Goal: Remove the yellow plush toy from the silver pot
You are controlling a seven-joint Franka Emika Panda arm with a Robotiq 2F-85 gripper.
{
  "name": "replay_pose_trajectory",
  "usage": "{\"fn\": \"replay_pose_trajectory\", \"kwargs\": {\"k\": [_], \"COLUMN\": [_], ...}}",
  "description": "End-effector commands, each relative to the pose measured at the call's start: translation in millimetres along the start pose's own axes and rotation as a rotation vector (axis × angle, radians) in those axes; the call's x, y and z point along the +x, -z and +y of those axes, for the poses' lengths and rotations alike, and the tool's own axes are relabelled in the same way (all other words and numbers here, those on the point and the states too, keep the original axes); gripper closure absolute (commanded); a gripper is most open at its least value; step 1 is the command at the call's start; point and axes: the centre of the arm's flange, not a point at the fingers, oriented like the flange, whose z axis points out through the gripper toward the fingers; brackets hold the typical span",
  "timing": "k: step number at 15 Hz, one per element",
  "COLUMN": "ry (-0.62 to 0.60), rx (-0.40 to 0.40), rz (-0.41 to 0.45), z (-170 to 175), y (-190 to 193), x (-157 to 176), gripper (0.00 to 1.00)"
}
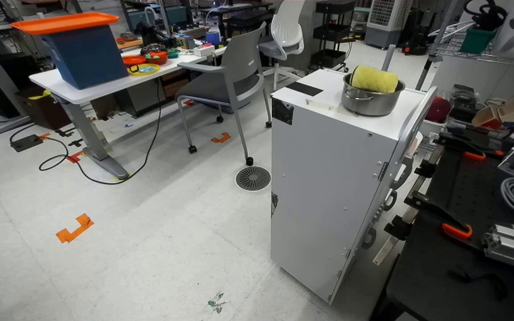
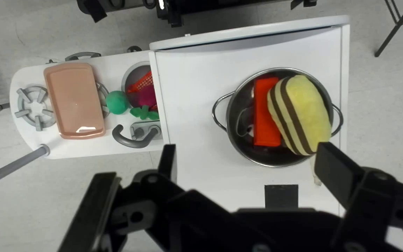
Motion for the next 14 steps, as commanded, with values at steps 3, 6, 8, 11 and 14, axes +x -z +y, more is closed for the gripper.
{"fn": "replay_pose_trajectory", "kwargs": {"k": [3, 6, 8, 11, 14], "ry": [0.023, 0.060, 0.073, 0.090, 0.116], "rx": [0.034, 0.071, 0.088, 0.089, 0.076], "rz": [-0.040, -0.058, -0.072, -0.088, -0.104], "z": [-9, -21, -26, -29, -32], "y": [-19, -26, -31, -40, -49], "x": [10, 9, 9, 9, 10], "gripper": [0.00, 0.00, 0.00, 0.00, 0.00]}}
